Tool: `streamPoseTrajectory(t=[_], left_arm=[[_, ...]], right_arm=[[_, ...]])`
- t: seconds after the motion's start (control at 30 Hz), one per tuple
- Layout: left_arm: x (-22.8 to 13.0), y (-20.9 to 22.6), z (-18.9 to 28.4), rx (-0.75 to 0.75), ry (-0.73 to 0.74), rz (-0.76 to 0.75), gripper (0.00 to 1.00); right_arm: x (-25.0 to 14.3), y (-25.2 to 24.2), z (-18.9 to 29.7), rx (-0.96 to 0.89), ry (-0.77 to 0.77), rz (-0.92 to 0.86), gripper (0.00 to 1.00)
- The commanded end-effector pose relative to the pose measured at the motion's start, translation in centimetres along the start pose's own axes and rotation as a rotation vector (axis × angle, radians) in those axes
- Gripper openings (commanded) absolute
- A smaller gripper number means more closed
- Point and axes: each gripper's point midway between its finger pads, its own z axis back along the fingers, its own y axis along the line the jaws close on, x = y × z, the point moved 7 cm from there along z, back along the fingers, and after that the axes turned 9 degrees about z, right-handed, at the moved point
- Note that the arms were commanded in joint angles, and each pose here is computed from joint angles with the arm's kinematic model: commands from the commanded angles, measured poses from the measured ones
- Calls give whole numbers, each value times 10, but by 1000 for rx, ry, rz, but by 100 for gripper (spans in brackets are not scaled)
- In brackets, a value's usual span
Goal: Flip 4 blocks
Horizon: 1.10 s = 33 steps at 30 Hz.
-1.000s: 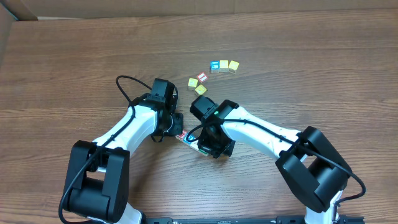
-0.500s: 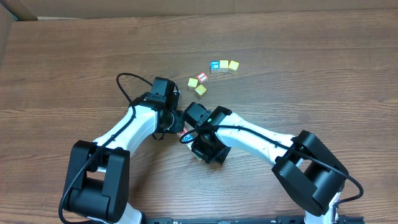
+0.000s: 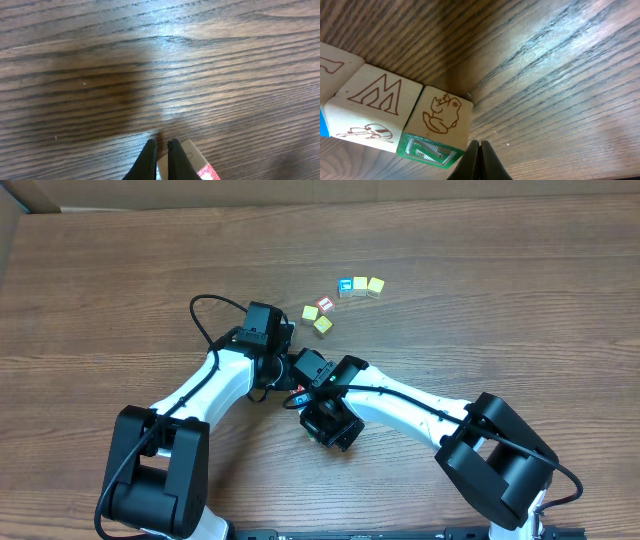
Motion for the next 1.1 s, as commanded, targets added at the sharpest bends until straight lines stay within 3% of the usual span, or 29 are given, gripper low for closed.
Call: streamPoseTrajectory(t=[0.0,1.07], left_arm=[[-9,-10,-4,-54,47,-38,4],[-3,-15,-3,-94,15,-65,4]], right_arm=[[-1,9,8,53,-23,5,4],[-6,19,7,100,-17,11,4]])
